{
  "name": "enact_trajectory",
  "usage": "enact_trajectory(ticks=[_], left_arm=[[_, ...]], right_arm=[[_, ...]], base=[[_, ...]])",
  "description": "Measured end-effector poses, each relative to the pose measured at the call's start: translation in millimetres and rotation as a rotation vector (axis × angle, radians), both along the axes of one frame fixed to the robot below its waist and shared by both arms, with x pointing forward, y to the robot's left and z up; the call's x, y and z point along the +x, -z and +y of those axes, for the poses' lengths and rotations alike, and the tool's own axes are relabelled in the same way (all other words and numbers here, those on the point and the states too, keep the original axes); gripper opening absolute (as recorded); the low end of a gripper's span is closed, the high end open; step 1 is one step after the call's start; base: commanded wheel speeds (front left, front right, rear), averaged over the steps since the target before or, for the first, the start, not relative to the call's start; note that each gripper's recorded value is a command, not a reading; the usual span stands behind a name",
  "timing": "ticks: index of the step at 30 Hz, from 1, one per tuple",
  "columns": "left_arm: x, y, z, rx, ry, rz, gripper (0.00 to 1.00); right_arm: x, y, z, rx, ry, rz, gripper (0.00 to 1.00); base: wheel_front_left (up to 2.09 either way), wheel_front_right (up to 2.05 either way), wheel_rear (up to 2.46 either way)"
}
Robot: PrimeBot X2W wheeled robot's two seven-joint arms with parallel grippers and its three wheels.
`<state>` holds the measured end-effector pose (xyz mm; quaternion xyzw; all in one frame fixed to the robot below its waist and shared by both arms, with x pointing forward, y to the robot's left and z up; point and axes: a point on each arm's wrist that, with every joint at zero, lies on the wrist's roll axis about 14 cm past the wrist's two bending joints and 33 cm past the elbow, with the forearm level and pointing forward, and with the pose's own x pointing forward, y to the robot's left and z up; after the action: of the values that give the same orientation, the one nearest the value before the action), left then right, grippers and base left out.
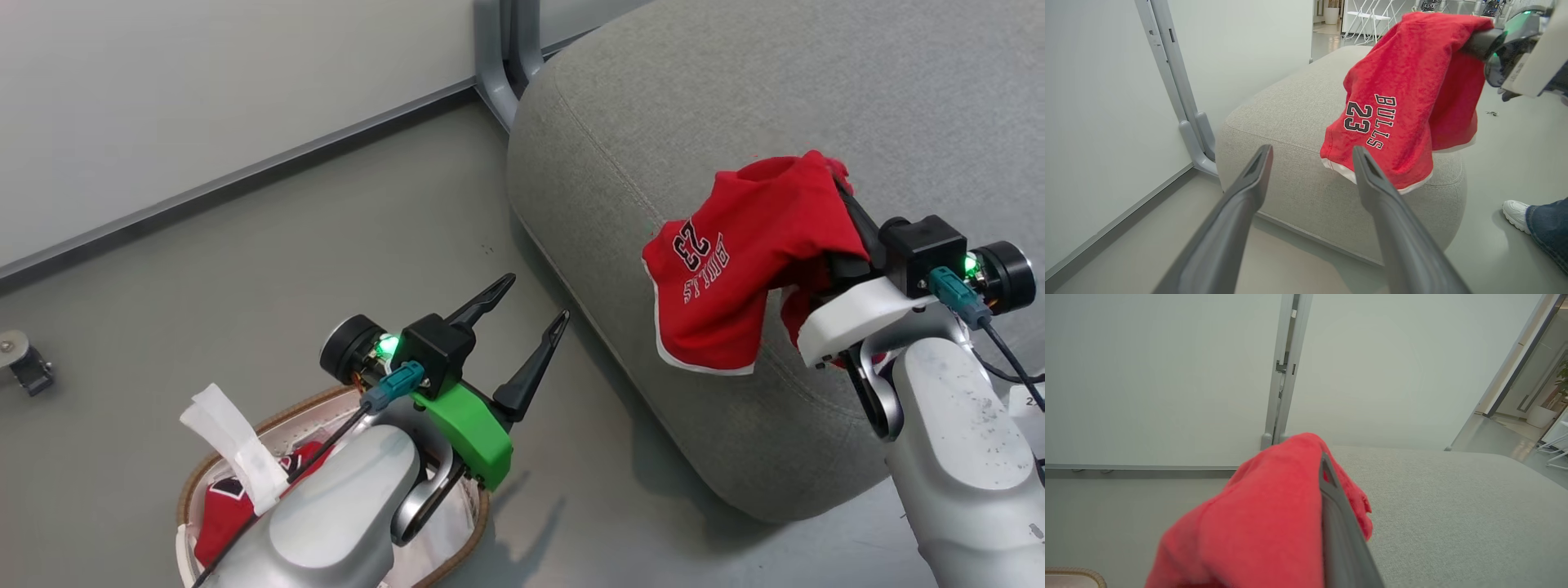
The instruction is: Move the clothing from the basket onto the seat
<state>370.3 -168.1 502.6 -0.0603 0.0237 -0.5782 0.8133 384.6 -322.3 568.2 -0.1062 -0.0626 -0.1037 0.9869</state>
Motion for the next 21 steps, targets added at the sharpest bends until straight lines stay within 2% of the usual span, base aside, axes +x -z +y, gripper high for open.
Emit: enact_trajectory(ticks=[10,15,21], left_arm=[[-7,3,-12,-0.043,0.052,0.015,1.00],[3,5,-6,-0.060,0.034,0.019,1.00],[26,23,6,-0.049,-0.011,0.044,1.00]], right_arm=[[7,21,-14,0.016,0.044,0.057,0.00],[42,1,-17,-0.019,0.020,0.030,0.00],[98,-45,-35,-0.090,0.025,-0.012,0.00]], base=[[0.00,0.00,0.00],[0.00,0.00,0.00],[0.00,0.00,0.00]])
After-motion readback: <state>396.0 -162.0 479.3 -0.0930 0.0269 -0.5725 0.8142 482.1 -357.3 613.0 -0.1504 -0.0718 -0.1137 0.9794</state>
